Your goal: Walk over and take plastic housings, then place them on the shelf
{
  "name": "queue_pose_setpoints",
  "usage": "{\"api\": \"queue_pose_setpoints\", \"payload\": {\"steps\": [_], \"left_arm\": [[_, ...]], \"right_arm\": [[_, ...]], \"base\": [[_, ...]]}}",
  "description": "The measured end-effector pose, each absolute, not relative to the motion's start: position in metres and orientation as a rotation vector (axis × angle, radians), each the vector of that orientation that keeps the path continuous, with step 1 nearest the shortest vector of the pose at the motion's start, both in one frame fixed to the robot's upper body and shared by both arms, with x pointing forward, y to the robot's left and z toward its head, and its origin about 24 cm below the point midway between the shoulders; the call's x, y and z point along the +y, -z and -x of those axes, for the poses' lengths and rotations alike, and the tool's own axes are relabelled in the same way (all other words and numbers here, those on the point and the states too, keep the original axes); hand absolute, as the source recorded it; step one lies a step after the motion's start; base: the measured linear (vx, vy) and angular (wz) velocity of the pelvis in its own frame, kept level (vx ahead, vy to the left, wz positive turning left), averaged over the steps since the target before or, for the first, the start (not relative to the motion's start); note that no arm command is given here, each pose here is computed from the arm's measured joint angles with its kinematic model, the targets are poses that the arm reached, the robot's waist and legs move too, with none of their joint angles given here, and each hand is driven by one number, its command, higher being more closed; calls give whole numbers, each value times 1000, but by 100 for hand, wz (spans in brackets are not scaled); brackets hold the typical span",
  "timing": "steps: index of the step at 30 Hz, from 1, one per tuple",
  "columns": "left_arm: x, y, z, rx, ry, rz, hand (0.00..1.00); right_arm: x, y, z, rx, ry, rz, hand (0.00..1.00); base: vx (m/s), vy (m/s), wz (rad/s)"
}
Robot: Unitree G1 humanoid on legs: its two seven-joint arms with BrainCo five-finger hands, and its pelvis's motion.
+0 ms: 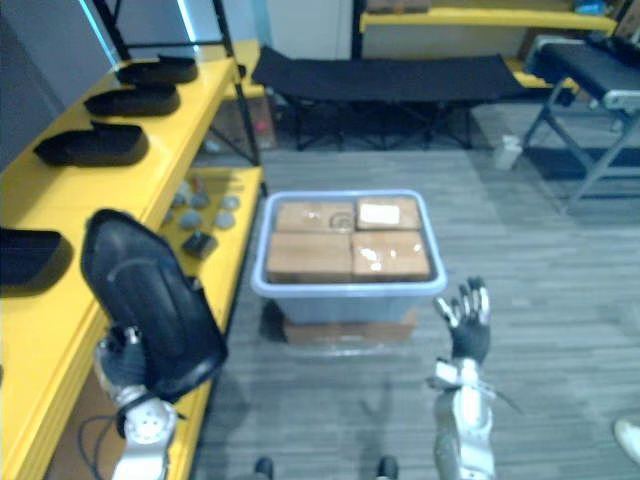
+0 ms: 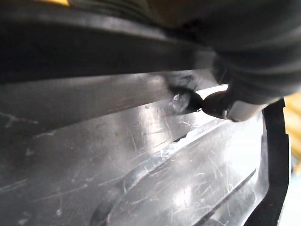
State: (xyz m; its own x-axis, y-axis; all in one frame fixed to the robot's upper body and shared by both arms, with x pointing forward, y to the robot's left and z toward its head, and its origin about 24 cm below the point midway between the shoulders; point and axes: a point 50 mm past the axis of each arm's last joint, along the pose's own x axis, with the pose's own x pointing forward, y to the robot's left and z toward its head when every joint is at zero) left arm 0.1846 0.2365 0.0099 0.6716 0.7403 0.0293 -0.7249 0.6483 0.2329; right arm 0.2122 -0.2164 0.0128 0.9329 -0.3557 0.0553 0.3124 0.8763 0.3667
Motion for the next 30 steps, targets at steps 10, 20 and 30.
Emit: {"api": "queue_pose_setpoints", "payload": {"steps": [10,20,30], "left_arm": [[248,-80,-178,-333,-861,22,100],[317,-89,-97,-341,-1247,-161,100],[337,-95,-42,-394,-1468,-227,100]], "right_arm": [[-181,-13,-236,-107,160,-433,0],[-122,-19,-270,-50,-147,-383,0],[-88,-20,-273,-9,-328,-316,0]], "base": [[2,-8,31],[60,-15,62],[19,-12,33]]}}
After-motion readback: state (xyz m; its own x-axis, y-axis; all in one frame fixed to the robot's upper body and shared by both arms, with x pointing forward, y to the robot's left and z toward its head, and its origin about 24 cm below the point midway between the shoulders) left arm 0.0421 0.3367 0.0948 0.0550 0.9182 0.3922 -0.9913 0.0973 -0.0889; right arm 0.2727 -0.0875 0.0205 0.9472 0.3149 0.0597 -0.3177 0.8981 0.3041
